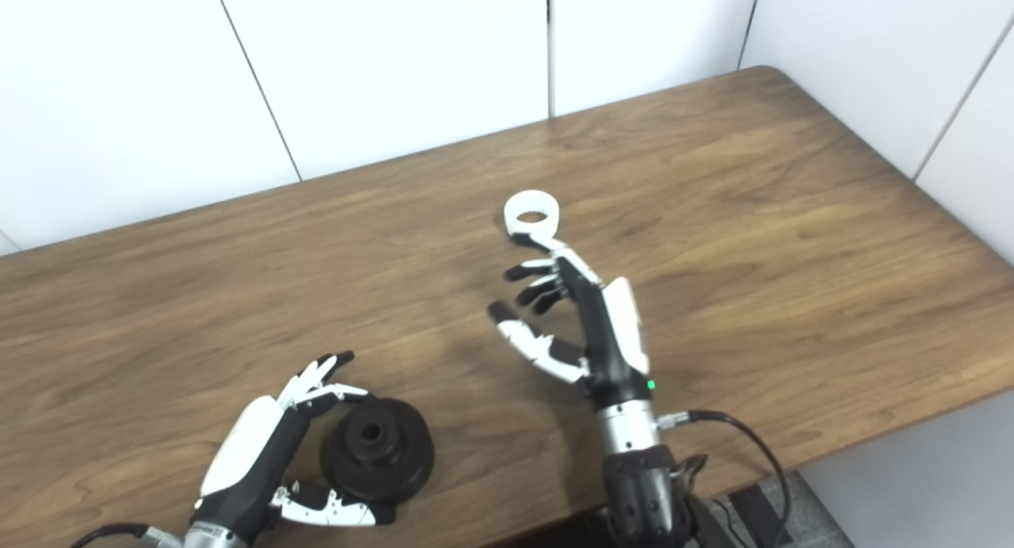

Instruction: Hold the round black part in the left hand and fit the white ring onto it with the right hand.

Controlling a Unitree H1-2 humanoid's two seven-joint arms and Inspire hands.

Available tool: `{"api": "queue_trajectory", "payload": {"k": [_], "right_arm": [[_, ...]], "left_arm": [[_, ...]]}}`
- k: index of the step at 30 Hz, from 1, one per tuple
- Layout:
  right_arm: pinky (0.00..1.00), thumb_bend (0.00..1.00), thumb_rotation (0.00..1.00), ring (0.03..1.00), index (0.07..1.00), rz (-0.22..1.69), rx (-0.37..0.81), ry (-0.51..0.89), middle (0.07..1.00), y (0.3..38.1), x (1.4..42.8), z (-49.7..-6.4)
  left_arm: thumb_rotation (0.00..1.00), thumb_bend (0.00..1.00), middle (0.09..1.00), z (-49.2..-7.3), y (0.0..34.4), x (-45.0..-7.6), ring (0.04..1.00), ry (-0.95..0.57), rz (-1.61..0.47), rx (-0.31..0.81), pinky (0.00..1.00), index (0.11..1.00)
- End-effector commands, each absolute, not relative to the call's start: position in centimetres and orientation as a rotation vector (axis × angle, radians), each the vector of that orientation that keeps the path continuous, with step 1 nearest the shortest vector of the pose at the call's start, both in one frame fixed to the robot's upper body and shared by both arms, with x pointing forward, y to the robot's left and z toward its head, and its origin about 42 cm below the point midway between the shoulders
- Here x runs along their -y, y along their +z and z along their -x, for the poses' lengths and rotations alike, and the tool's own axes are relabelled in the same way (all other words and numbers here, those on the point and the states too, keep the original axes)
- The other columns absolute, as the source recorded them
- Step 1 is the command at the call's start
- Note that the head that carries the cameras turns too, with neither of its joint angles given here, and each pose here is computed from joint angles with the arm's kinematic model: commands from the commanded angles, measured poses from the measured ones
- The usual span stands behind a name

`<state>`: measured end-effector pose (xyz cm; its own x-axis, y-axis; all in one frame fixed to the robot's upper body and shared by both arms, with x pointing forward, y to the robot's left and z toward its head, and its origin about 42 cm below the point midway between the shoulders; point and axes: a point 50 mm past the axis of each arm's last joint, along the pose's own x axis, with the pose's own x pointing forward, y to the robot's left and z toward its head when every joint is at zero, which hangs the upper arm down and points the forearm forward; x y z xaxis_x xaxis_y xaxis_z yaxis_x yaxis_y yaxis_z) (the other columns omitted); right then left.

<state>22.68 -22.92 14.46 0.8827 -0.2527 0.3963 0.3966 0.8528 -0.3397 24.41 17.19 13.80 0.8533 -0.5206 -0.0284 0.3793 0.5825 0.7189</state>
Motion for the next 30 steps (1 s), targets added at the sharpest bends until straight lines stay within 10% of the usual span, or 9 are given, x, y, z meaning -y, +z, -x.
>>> {"api": "queue_trajectory", "payload": {"k": [1, 13, 30], "right_arm": [[0.43, 0.45, 0.36, 0.529, 0.771, 0.316, 0.411, -0.448, 0.632, 17.0, 21.2, -24.1], [0.61, 0.66, 0.47, 0.77, 0.766, 0.647, 0.345, -0.383, 0.827, 21.3, 24.1, -29.1], [0.75, 0.69, 0.58, 0.909, 0.838, 1.004, 0.243, -0.229, 0.952, 24.4, 25.9, -39.3]], "left_arm": [[0.17, 0.95, 0.968, -24.6, 14.6, -17.8, 1.0, -0.525, -0.804, 0.223, 1.0, 0.585], [0.18, 0.95, 0.966, -24.4, 14.5, -18.1, 1.0, -0.521, -0.801, 0.219, 1.0, 0.587], [0.17, 0.94, 0.971, -24.1, 14.3, -17.5, 1.0, -0.515, -0.805, 0.217, 1.0, 0.59]]}}
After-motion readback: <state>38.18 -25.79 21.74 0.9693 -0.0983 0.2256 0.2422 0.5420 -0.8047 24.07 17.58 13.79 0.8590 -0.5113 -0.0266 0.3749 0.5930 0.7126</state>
